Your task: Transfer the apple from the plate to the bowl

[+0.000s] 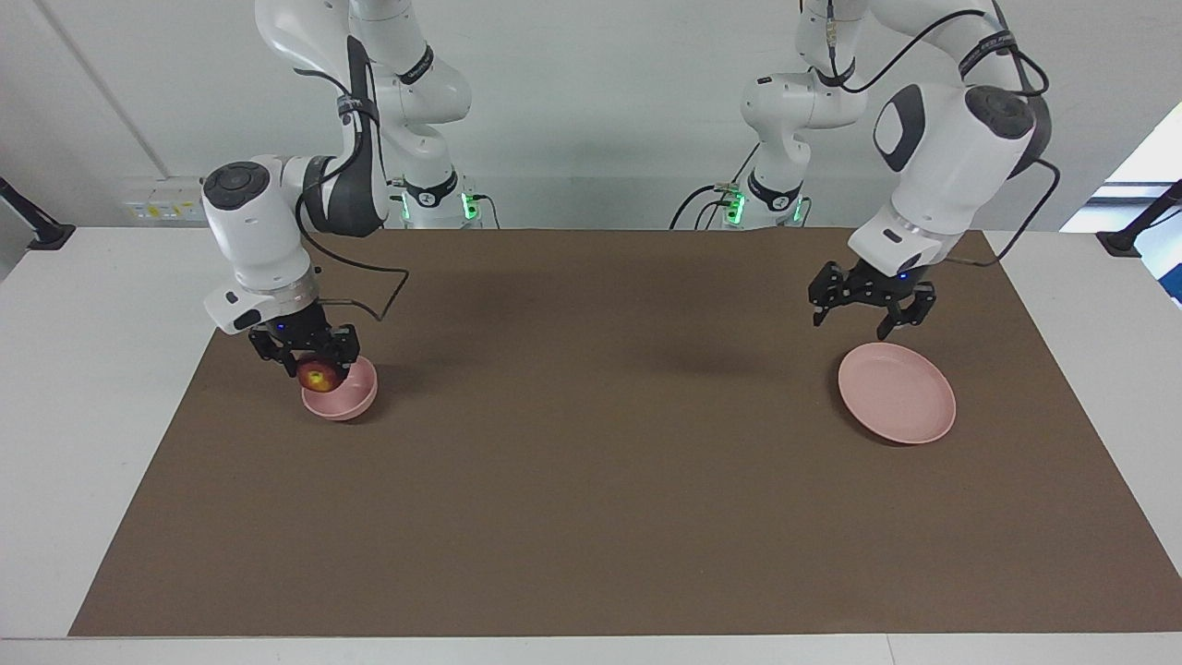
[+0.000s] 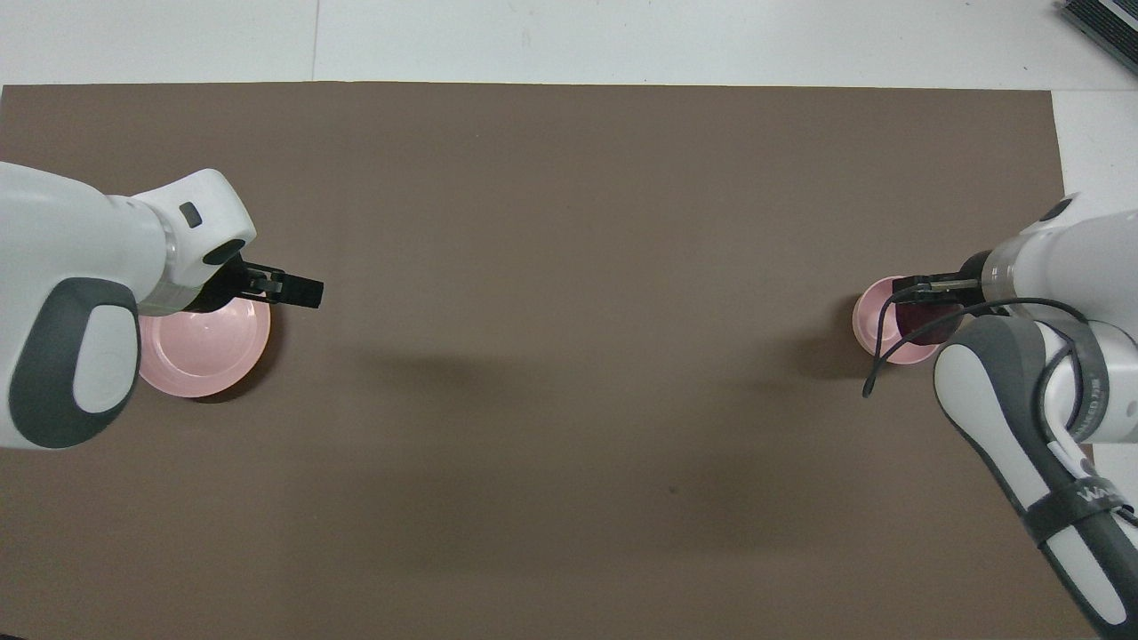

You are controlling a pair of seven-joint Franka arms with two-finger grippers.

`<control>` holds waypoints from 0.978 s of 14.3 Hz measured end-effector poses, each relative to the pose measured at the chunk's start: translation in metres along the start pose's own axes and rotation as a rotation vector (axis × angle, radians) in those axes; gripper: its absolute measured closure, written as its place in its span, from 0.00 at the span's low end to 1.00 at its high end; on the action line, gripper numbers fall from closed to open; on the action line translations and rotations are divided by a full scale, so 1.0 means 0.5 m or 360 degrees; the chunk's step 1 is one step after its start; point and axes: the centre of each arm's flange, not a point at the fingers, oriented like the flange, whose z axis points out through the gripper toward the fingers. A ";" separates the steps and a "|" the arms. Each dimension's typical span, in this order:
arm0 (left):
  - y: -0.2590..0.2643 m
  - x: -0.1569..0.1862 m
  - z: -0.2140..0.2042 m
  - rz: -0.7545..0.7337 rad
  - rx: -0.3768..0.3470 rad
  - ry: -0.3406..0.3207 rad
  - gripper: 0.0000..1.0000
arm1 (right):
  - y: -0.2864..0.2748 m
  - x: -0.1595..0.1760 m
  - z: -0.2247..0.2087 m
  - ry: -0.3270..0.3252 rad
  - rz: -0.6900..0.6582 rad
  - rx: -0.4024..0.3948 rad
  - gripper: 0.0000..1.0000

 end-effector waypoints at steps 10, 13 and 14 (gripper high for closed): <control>-0.069 -0.105 -0.346 -0.0147 0.0009 -0.0128 0.00 | -0.009 0.008 0.064 -0.0030 -0.0011 -0.0002 0.21; -0.087 -0.126 -0.373 -0.0273 -0.0011 -0.0120 0.00 | -0.013 0.011 0.074 -0.0028 -0.0008 -0.0001 0.21; -0.086 -0.132 -0.383 -0.0298 -0.0008 -0.0107 0.00 | -0.014 0.014 0.077 -0.0018 -0.0005 0.0000 0.21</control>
